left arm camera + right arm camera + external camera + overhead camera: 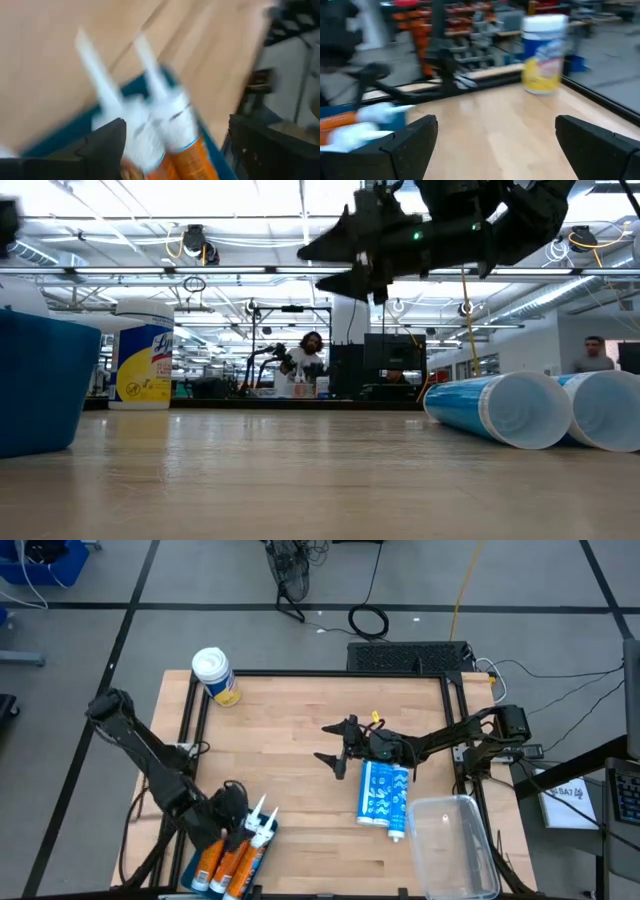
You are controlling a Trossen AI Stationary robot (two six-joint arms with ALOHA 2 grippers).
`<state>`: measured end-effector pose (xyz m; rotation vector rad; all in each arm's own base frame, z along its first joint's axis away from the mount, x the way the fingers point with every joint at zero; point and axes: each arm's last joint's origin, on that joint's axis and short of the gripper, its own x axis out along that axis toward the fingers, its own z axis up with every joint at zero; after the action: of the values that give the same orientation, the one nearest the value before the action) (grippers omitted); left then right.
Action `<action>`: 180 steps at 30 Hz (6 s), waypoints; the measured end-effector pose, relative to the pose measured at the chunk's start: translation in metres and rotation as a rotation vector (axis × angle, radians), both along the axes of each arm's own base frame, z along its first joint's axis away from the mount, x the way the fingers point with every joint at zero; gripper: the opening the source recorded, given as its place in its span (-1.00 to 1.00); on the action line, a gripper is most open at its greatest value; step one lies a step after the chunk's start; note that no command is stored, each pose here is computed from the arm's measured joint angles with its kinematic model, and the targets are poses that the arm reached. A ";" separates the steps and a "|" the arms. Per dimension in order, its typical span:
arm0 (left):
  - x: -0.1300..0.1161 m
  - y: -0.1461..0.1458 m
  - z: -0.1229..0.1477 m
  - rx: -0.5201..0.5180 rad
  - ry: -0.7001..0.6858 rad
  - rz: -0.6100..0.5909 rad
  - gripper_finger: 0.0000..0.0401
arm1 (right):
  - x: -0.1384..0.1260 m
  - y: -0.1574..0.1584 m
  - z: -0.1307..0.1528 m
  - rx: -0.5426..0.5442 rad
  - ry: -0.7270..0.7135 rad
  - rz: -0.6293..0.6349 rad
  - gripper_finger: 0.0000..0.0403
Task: Pick & place silicon tubes, Sealant and Lysol wipes
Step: Put the left blue sealant into the transparent bin
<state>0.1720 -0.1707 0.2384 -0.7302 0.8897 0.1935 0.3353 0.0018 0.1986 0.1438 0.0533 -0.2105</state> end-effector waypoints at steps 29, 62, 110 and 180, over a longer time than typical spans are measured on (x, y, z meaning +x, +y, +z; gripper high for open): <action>0.020 0.133 0.043 0.637 -0.827 -0.662 0.57 | -0.057 0.089 0.045 0.106 0.187 0.654 0.88; -0.011 0.221 -0.044 0.669 -0.961 -0.321 0.59 | -0.022 0.073 -0.020 0.947 1.154 -0.415 0.88; -0.011 0.221 -0.042 0.690 -0.975 -0.322 0.55 | 0.040 0.063 -0.038 -0.152 0.440 -0.172 0.00; -0.011 0.221 -0.040 0.692 -0.993 -0.317 0.55 | -0.192 0.105 0.002 -0.178 -0.178 0.849 0.00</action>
<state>0.1607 0.0504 0.1980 0.0212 -0.0519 -0.1484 0.1428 0.1071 0.2002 -0.0457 -0.0837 0.6444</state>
